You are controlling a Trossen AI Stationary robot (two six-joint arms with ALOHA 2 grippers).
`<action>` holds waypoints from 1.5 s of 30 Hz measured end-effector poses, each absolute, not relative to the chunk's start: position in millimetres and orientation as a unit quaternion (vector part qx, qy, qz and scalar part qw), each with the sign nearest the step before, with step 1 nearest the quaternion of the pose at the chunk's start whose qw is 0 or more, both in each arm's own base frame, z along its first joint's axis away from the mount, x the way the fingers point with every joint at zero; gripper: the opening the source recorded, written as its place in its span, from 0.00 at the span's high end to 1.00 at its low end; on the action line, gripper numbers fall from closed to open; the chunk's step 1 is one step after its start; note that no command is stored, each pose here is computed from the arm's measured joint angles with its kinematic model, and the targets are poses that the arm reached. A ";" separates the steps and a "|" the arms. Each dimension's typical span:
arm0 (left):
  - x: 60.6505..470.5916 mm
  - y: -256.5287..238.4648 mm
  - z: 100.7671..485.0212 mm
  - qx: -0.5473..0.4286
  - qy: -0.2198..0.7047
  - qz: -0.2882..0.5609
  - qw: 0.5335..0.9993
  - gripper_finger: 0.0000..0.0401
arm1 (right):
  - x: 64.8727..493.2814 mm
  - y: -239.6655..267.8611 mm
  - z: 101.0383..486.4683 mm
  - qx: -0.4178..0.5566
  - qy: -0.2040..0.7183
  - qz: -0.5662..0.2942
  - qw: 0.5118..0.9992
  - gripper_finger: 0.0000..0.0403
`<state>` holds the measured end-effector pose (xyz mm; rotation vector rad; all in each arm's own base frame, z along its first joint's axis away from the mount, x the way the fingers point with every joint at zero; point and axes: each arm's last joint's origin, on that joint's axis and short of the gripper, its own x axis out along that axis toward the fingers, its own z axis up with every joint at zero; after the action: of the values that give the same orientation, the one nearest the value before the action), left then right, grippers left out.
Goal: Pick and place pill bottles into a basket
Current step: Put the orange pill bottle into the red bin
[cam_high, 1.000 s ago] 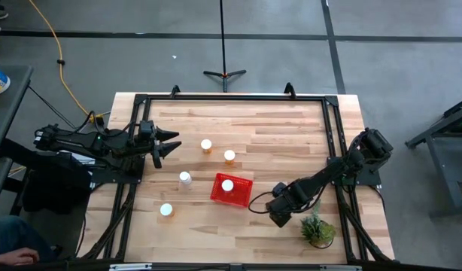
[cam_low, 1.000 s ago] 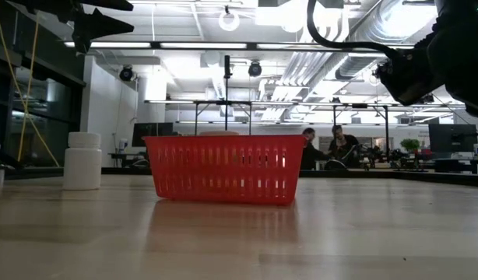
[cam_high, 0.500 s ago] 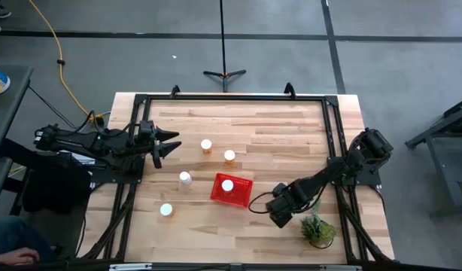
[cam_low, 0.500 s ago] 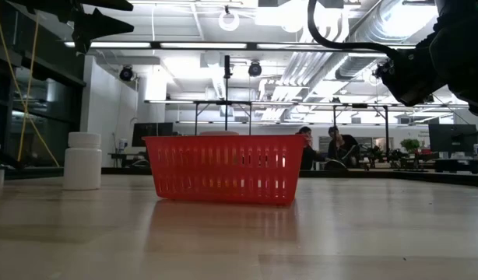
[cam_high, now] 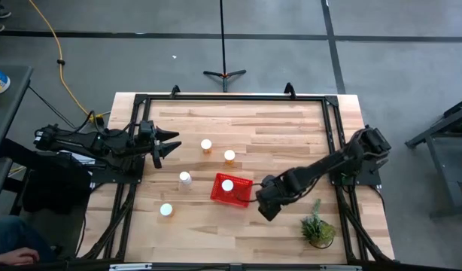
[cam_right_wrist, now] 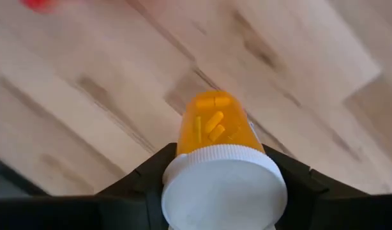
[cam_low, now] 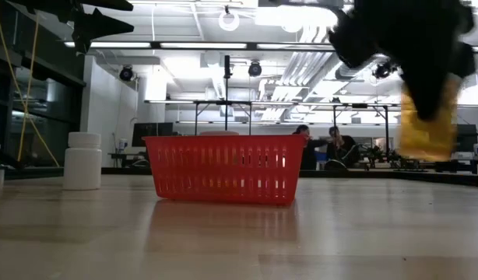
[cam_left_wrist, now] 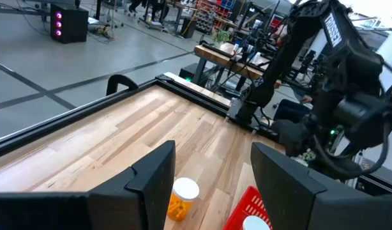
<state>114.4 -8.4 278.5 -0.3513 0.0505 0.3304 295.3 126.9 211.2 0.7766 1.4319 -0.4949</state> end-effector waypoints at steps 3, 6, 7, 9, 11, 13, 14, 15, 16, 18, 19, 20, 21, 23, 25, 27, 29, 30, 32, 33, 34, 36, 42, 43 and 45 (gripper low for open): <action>114.4 -8.4 278.5 -0.174 0.025 0.164 0.971 0.40 | 305.7 119.5 228.8 0.336 0.619 -0.205 0.679 0.54; 114.4 -8.4 278.6 -0.174 0.025 0.163 0.971 0.40 | 317.5 111.1 247.1 0.332 0.595 -0.189 0.707 0.54; 114.4 -8.4 278.5 -0.174 0.025 0.164 0.971 0.40 | 321.1 107.8 252.7 0.330 0.587 -0.184 0.716 0.54; 114.4 -8.4 278.5 -0.174 0.025 0.163 0.971 0.40 | 327.5 100.6 262.8 0.330 0.572 -0.177 0.730 0.53; 114.4 -8.4 278.6 -0.174 0.025 0.163 0.971 0.40 | 332.8 92.6 270.5 0.327 0.562 -0.169 0.741 0.53; 114.4 -8.4 278.5 -0.174 0.025 0.163 0.971 0.40 | 338.5 85.0 275.4 0.321 0.556 -0.162 0.750 0.53; 114.4 -8.4 278.5 -0.174 0.025 0.164 0.971 0.40 | 341.9 81.5 276.9 0.317 0.554 -0.156 0.754 0.53; 114.4 -8.4 278.5 -0.174 0.025 0.163 0.971 0.40 | 346.3 78.2 277.3 0.312 0.555 -0.149 0.756 0.53; 114.4 -8.4 278.6 -0.174 0.025 0.164 0.971 0.40 | 351.1 75.4 277.4 0.307 0.557 -0.140 0.759 0.54; 114.5 -8.4 278.4 -0.174 0.025 0.164 0.971 0.40 | 362.1 70.7 277.7 0.296 0.560 -0.121 0.764 0.54; 114.4 -8.4 278.5 -0.174 0.025 0.164 0.971 0.40 | 367.3 68.9 277.9 0.289 0.561 -0.115 0.767 0.54; 114.4 -8.4 278.5 -0.174 0.025 0.164 0.971 0.40 | 372.1 67.1 278.5 0.282 0.562 -0.113 0.769 0.54; 114.5 -8.4 278.6 -0.174 0.025 0.163 0.971 0.40 | 376.0 65.0 279.5 0.275 0.565 -0.112 0.770 0.54; 114.5 -8.4 278.5 -0.174 0.025 0.164 0.971 0.40 | 381.1 61.4 281.3 0.256 0.572 -0.110 0.772 0.54; 114.4 -8.4 278.5 -0.174 0.025 0.164 0.971 0.40 | 383.7 59.0 280.9 0.236 0.582 -0.109 0.771 0.54; 114.5 -8.4 278.5 -0.174 0.025 0.163 0.971 0.40 | 386.8 58.8 274.6 0.222 0.592 -0.111 0.767 0.54; 114.4 -8.4 278.5 -0.174 0.025 0.164 0.971 0.40 | 390.4 59.7 267.1 0.215 0.599 -0.108 0.763 0.54; 114.4 -8.4 278.5 -0.174 0.025 0.164 0.971 0.40 | 391.9 60.0 263.5 0.213 0.603 -0.109 0.761 0.54; 114.5 -8.4 278.4 -0.174 0.025 0.164 0.971 0.40 | 394.4 60.8 258.8 0.210 0.604 -0.112 0.760 0.54; 114.4 -8.4 278.5 -0.174 0.025 0.164 0.971 0.40 | 395.8 61.6 256.3 0.208 0.605 -0.113 0.760 0.54; 114.4 -8.4 278.5 -0.174 0.025 0.163 0.971 0.40 | 396.8 62.0 254.6 0.207 0.605 -0.115 0.761 0.54; 114.4 -8.4 278.5 -0.174 0.025 0.163 0.971 0.40 | 399.3 64.3 249.0 0.203 0.608 -0.116 0.759 0.54; 114.5 -8.4 278.4 -0.174 0.025 0.164 0.971 0.40 | 405.8 75.3 229.3 0.191 0.624 -0.113 0.750 0.54; 114.4 -8.4 278.5 -0.174 0.025 0.164 0.971 0.40 | 406.4 76.7 226.3 0.189 0.627 -0.112 0.747 0.54; 114.4 -8.4 278.6 -0.174 0.025 0.164 0.971 0.40 | 406.9 78.9 223.1 0.185 0.630 -0.113 0.746 0.54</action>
<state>114.4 -8.4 278.6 -0.3517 0.0502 0.3304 406.9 78.9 223.1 0.4050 1.3787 -0.2480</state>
